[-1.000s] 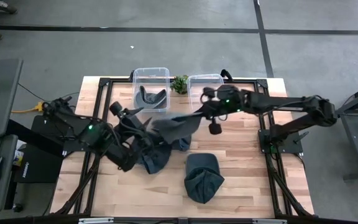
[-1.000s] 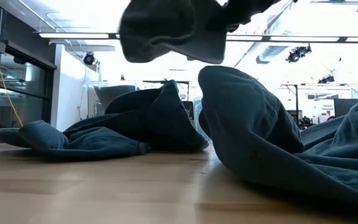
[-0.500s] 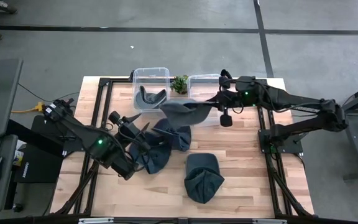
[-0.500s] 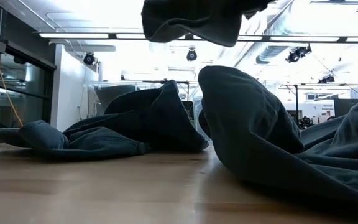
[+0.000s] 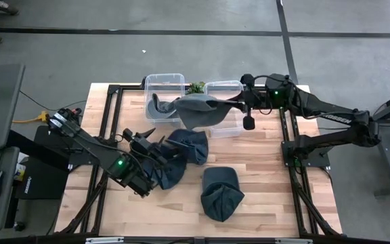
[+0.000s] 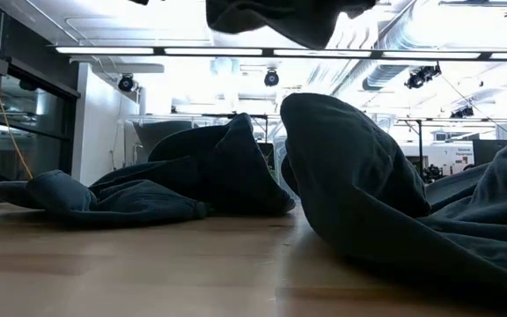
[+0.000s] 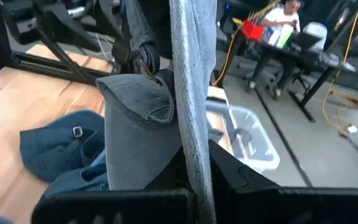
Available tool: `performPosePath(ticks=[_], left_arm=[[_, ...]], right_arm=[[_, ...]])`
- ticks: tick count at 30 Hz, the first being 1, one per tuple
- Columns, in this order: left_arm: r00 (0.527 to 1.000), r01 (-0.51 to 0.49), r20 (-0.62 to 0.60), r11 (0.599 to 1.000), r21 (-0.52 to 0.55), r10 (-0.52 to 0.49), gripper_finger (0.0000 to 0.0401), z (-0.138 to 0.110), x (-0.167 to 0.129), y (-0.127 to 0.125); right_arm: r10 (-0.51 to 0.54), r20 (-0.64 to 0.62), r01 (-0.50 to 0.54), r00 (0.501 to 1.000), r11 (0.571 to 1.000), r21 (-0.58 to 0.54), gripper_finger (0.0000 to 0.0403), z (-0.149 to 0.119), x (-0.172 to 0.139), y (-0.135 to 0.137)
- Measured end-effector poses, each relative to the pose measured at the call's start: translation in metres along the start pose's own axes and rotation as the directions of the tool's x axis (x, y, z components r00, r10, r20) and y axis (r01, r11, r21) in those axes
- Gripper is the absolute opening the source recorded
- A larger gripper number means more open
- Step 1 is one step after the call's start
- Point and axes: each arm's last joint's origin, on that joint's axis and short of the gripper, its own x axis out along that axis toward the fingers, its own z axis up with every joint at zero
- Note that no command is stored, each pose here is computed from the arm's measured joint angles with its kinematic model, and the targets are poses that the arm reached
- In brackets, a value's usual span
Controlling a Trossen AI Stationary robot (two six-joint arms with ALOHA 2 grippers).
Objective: Pick & Place hat
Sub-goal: Put the gray cap into the left transparent bin
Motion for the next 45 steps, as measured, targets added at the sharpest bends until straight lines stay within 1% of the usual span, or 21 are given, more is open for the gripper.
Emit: performPosePath(ticks=[7, 12, 16, 20, 24, 27, 29, 32, 36, 40, 42, 45], left_arm=[[1.0, 0.026, 0.016, 0.997, -0.078, -0.025, 0.0205, -0.015, 0.003, -0.013], [0.999, 0.042, 0.039, 0.987, -0.155, -0.036, 0.0204, -0.02, 0.005, -0.02], [0.997, 0.071, 0.046, 0.977, -0.202, -0.063, 0.0204, -0.017, 0.004, -0.031], [0.991, 0.133, 0.005, 0.966, -0.222, -0.136, 0.0204, -0.008, 0.009, -0.047], [0.963, 0.256, -0.039, 0.951, -0.174, -0.266, 0.0204, 0.003, 0.025, -0.068], [0.941, 0.333, -0.007, 0.931, -0.15, -0.338, 0.0204, 0.016, 0.044, -0.078], [0.929, 0.367, 0.0, 0.925, -0.101, -0.369, 0.0204, 0.02, 0.056, -0.08], [0.924, 0.382, 0.007, 0.921, -0.072, -0.383, 0.0204, 0.027, 0.073, -0.077], [0.93, 0.368, -0.007, 0.929, -0.037, -0.368, 0.0204, 0.029, 0.087, -0.071], [0.922, 0.387, -0.007, 0.921, -0.031, -0.388, 0.0204, 0.036, 0.096, -0.064], [0.904, 0.427, -0.012, 0.904, -0.018, -0.427, 0.0204, 0.039, 0.105, -0.06], [0.852, 0.523, 0.049, 0.851, -0.041, -0.522, 0.0204, 0.052, 0.121, -0.055]], right_arm=[[0.009, 0.079, -0.006, 0.997, 0.999, -0.039, 0.0005, 0.007, 0.0, -0.002], [0.019, 0.126, -0.012, 0.992, 0.998, -0.059, 0.0005, 0.011, -0.001, -0.002], [0.042, 0.141, -0.033, 0.989, 0.997, -0.067, 0.0005, 0.012, -0.001, -0.002], [0.046, 0.144, -0.035, 0.988, 0.997, -0.076, 0.0005, 0.012, -0.001, -0.001], [0.06, 0.15, -0.049, 0.987, 0.996, -0.078, 0.0005, 0.012, -0.001, -0.001], [0.058, 0.158, -0.045, 0.986, 0.996, -0.083, 0.0005, 0.013, -0.001, -0.001], [0.057, 0.161, -0.042, 0.985, 0.994, -0.097, 0.0005, 0.014, -0.002, -0.001], [0.036, 0.168, -0.016, 0.985, 0.993, -0.116, 0.0005, 0.016, -0.007, -0.002], [-0.054, 0.182, 0.082, 0.982, 0.986, -0.149, 0.0005, 0.021, -0.02, -0.003], [-0.123, 0.2, 0.155, 0.972, 0.976, -0.153, 0.0005, 0.024, -0.035, -0.007], [-0.143, 0.2, 0.174, 0.969, 0.974, -0.147, 0.0005, 0.024, -0.041, -0.01], [-0.178, 0.191, 0.206, 0.965, 0.969, -0.14, 0.0005, 0.023, -0.047, -0.013]])
